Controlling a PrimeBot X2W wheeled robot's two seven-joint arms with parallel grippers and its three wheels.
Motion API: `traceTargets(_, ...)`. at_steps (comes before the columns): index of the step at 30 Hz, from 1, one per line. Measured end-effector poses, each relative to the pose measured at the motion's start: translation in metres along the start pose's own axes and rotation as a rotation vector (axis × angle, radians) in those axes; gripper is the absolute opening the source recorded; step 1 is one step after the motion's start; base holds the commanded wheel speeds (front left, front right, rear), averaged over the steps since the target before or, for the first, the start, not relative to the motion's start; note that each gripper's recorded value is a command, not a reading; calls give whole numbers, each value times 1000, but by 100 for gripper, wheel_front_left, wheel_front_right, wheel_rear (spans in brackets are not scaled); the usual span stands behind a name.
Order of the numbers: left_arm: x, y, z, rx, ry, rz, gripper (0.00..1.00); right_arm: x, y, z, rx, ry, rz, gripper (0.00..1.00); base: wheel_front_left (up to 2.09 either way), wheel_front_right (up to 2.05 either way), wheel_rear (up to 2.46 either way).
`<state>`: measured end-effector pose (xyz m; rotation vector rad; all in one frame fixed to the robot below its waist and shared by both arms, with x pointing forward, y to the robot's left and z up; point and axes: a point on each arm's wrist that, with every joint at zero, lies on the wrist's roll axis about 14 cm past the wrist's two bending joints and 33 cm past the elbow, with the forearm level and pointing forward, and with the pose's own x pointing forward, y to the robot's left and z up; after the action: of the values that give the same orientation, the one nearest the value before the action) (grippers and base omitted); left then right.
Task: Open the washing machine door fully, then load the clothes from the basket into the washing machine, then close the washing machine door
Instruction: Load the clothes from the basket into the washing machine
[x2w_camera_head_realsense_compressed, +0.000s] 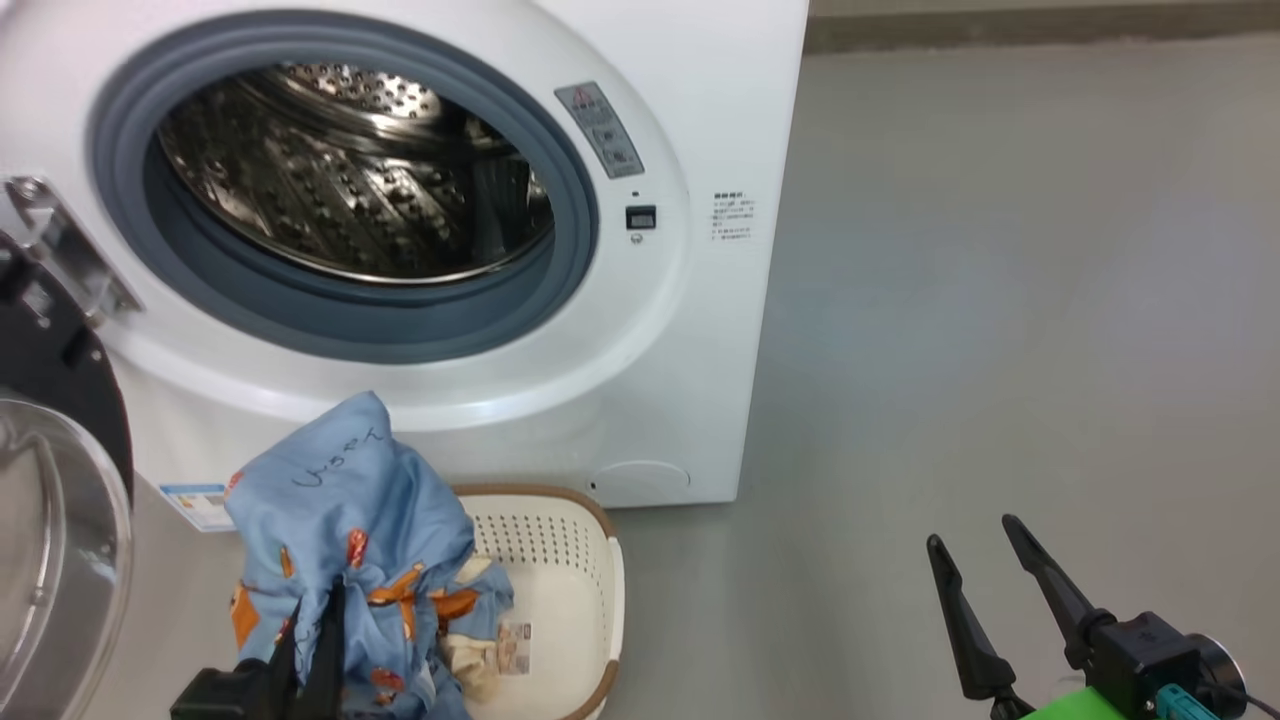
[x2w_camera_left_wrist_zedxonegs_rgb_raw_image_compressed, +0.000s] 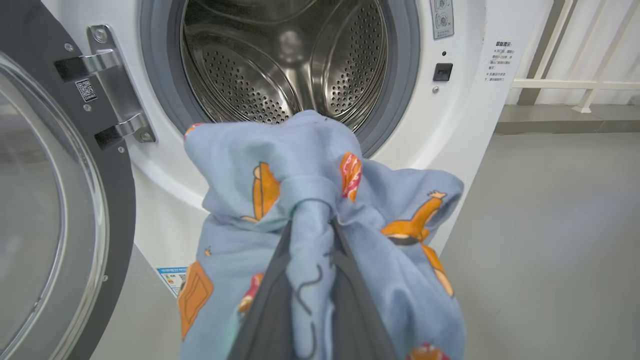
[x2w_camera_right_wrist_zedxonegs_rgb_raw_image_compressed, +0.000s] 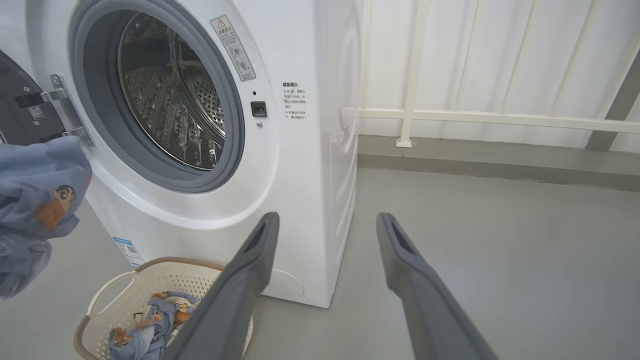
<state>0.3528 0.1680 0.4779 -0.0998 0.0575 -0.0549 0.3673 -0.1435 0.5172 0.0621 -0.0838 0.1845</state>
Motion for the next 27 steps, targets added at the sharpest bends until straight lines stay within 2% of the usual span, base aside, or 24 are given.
traceTargets(13,-18,-3,22,17,-45,-9,0,-19,0,20,-6,-49,-19,100,0,0,0)
traceTargets(27,-23,-6,24,14,-52,-6,0,-27,-3,23,-20,-51,-33,100,0,0,0)
